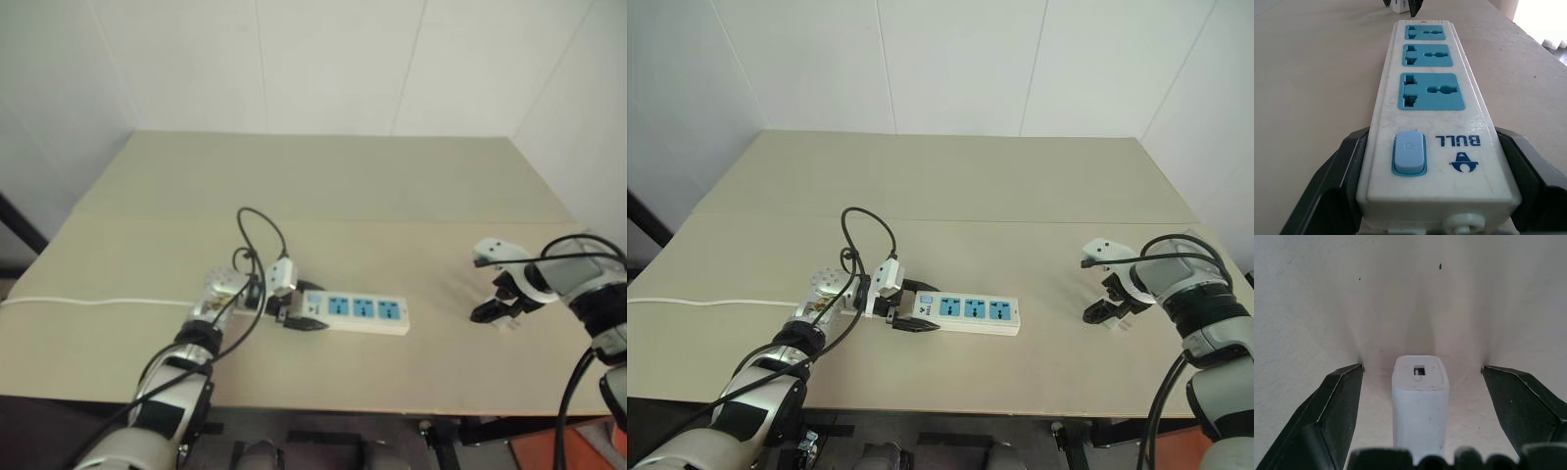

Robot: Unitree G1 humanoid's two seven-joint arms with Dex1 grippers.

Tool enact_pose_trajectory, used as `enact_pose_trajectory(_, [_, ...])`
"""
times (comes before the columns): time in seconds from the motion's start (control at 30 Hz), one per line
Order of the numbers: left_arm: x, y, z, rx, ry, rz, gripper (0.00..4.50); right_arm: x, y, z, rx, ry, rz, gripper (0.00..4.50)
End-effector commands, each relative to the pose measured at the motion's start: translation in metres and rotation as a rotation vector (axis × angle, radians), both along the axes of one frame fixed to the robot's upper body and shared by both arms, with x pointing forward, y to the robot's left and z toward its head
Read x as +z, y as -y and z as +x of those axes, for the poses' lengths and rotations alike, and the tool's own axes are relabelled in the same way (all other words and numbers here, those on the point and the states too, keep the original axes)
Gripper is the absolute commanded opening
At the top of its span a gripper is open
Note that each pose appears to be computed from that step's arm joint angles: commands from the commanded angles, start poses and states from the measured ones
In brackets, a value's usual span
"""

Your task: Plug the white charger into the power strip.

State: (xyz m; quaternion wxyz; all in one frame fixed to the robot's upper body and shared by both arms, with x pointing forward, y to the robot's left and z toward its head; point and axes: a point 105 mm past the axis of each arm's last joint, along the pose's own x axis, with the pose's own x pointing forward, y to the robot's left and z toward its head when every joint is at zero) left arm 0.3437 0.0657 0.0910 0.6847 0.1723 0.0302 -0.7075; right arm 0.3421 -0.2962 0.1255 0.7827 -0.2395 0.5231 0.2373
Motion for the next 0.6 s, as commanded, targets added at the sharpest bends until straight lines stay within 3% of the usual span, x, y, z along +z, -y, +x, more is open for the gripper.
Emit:
enact_pose_trajectory(0.03, [-0.014, -0.002, -0.008, -0.031, -0.036, 0.056, 3.30, 0.000, 0.000, -0.001, 0.008, 0.006, 0.004, 4.09])
enact_pose_trajectory(0.07, [-0.014, -0.002, -0.008, -0.031, -0.036, 0.057, 3.30, -0.001, -0.001, -0.001, 0.009, 0.006, 0.004, 3.98])
enact_pose_trajectory(0.37, [-0.014, -0.002, -0.007, -0.028, -0.036, 0.060, 3.30, 0.002, -0.004, -0.003, 0.039, 0.006, 0.005, 1.11])
enact_pose_trajectory(0.47, [-0.014, -0.002, -0.007, -0.030, -0.039, 0.064, 3.30, 0.012, -0.008, 0.002, 0.055, 0.059, 0.012, 1.11])
enact_pose_trajectory(0.53, [-0.014, -0.002, -0.007, -0.035, -0.047, 0.069, 3.30, 0.035, -0.022, 0.014, 0.109, 0.185, 0.052, 1.11])
enact_pose_trajectory(0.6, [-0.014, -0.002, -0.009, -0.046, -0.051, 0.075, 3.30, 0.065, -0.047, 0.026, 0.145, 0.332, 0.200, 1.11])
